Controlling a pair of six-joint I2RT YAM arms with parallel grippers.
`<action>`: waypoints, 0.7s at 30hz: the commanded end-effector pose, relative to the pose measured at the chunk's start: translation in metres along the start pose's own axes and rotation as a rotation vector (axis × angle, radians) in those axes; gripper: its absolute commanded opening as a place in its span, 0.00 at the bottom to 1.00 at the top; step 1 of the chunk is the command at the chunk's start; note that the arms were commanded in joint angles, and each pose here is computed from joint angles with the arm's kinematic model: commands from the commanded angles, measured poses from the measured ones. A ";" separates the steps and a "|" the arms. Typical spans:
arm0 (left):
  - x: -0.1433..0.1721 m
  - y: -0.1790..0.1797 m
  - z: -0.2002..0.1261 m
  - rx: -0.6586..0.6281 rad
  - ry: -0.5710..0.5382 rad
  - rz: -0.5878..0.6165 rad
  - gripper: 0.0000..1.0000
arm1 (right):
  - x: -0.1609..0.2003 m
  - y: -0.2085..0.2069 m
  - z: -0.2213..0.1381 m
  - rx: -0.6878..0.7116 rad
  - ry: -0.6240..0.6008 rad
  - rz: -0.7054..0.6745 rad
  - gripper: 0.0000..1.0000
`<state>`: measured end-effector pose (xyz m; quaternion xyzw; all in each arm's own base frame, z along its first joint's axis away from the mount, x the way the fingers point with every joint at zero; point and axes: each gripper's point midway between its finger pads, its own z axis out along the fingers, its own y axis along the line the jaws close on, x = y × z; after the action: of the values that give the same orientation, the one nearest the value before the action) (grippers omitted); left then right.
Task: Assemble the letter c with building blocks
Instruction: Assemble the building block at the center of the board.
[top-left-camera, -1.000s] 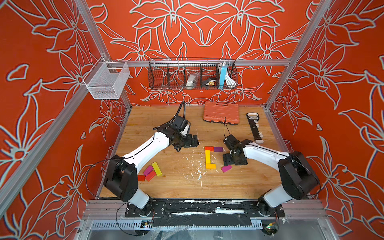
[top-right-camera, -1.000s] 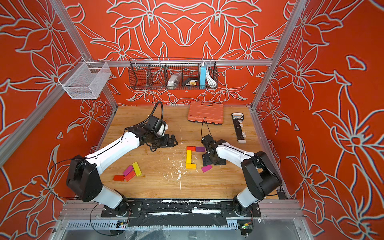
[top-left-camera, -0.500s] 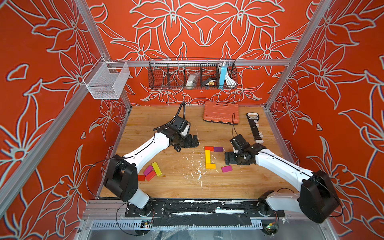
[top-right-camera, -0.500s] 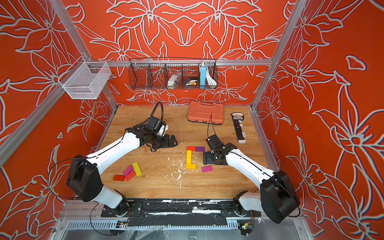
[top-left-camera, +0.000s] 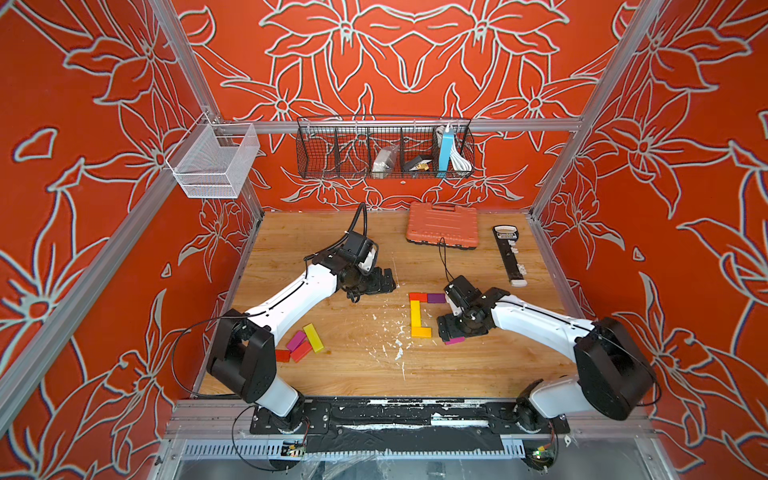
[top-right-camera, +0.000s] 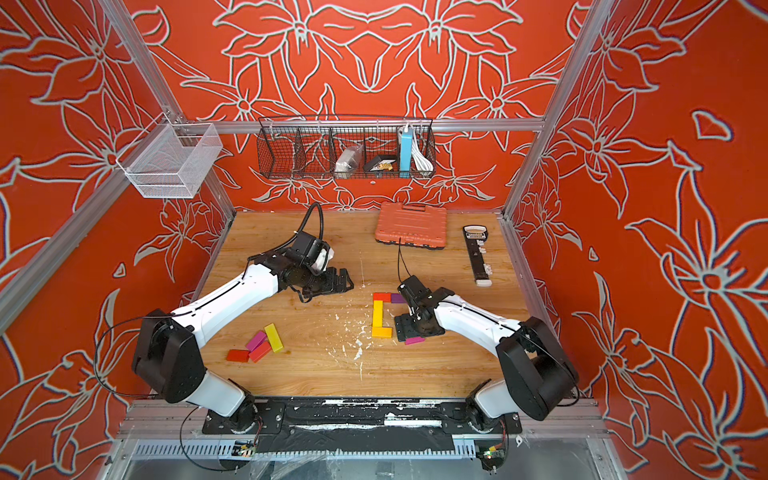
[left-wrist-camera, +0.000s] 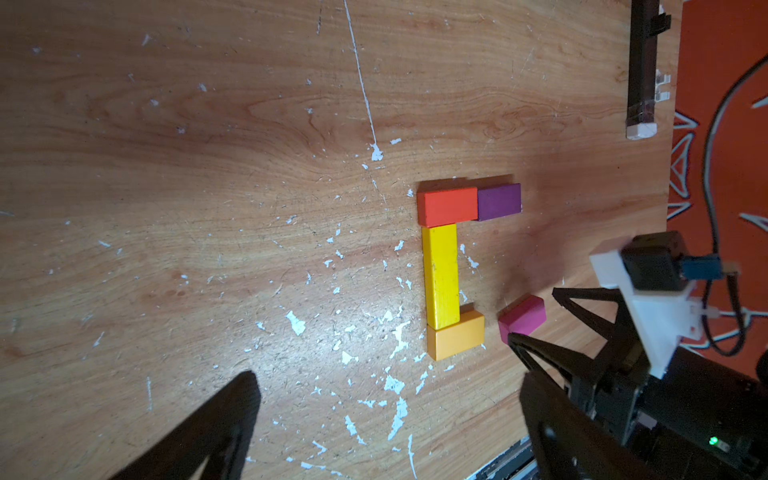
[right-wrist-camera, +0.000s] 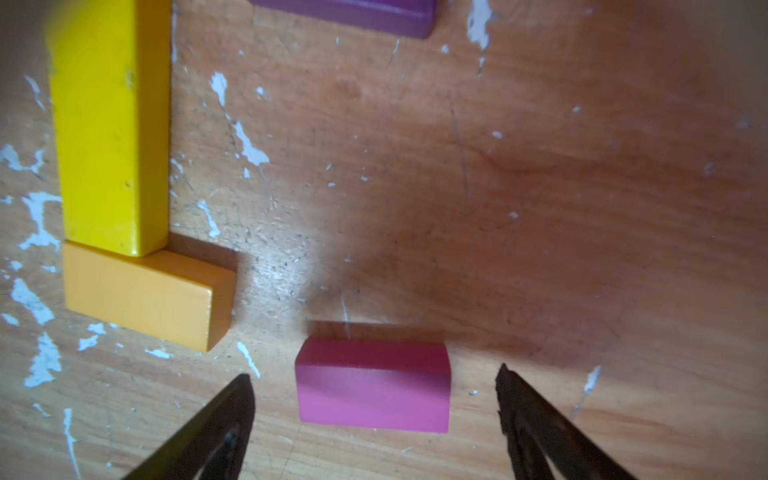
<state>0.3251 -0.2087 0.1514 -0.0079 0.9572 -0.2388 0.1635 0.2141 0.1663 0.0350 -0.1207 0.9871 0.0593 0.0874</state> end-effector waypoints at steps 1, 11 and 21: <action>0.001 0.002 -0.001 0.004 0.007 -0.013 0.98 | 0.009 -0.004 0.009 0.023 0.023 -0.027 0.93; 0.001 0.003 0.001 0.006 0.010 -0.018 0.98 | 0.013 -0.004 0.016 0.026 0.040 -0.024 0.89; 0.003 0.003 0.001 0.010 0.011 -0.021 0.98 | 0.014 0.002 0.020 -0.006 0.044 0.008 0.66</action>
<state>0.3252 -0.2084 0.1515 -0.0129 0.9566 -0.2427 0.1606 0.2108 0.1645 0.0213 -0.1227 0.9879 0.0519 0.0797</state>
